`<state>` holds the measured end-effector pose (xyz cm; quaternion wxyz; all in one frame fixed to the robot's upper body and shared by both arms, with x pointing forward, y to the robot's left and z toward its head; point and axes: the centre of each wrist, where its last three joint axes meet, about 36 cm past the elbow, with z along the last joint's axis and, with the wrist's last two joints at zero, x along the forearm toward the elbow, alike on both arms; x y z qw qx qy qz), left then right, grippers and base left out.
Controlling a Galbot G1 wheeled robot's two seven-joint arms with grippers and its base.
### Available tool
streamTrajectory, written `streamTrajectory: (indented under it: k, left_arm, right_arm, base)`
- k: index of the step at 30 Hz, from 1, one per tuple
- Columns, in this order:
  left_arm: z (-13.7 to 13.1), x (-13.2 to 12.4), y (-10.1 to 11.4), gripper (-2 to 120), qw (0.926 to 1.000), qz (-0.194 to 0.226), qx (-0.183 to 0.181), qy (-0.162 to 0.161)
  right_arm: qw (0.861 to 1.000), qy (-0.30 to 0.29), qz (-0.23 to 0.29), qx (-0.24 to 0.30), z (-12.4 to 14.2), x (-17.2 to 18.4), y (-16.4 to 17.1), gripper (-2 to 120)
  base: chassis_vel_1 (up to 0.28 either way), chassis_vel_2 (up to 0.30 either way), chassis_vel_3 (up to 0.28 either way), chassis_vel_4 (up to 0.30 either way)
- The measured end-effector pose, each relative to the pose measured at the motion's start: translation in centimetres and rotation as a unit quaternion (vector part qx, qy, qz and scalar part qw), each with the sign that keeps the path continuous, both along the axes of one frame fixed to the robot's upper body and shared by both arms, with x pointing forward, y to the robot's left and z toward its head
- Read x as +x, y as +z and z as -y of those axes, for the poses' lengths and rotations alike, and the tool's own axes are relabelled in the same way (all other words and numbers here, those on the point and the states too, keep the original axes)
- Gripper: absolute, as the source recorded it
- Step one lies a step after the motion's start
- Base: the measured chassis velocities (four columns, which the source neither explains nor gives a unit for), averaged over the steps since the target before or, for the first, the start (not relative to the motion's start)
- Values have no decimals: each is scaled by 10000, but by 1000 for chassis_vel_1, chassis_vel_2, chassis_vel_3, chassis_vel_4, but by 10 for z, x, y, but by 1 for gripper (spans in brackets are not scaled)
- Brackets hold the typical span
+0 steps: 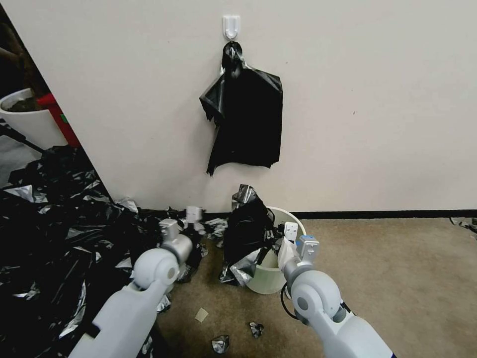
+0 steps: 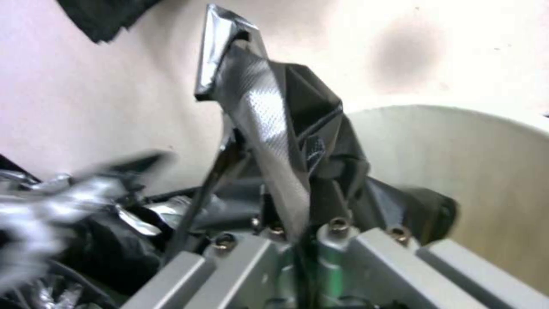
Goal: Place a trash bag onto the trash bin.
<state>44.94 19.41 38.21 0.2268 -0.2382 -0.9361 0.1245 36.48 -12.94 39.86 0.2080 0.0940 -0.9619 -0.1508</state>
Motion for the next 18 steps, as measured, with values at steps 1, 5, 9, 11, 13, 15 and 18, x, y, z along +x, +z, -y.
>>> streamTrajectory:
  k: [1, 5, 9, 11, 13, 15, 18]
  left_arm:
    - [13, 6, -1, 100, 9999, -68, 41, -120]
    - [34, 13, -4, 100, 9990, -135, 269, -325]
    - [47, 15, -12, 92, 9970, -230, 612, -417]
    - [49, 15, -14, 89, 9964, -261, 693, -416]
    - [51, 14, -19, 84, 9950, -330, 853, -405]
    - [52, 14, -21, 84, 9944, -359, 905, -412]
    - [53, 12, -23, 83, 9929, -456, 1003, -454]
  right_arm:
    - [10000, 3, 20, 12, -1, 0, -1, 0]
    - [10000, -53, 58, -23, -2, -1, -3, 0]
    - [9996, -167, 152, -188, 1, -3, -5, 0]
    - [9995, -178, 154, -201, 1, -4, -6, 0]
    - [9994, -193, 177, -219, 1, -6, -7, 0]
    - [9994, -197, 193, -222, 1, -6, -7, 0]
    - [9993, -203, 227, -226, 1, -7, -6, 0]
  base:
    - [0, 0, 0, 0]
    - [0, 0, 0, 0]
    - [0, 0, 0, 0]
    - [0, 0, 0, 0]
    - [0, 0, 0, 0]
    - [0, 0, 0, 0]
    - [0, 0, 0, 0]
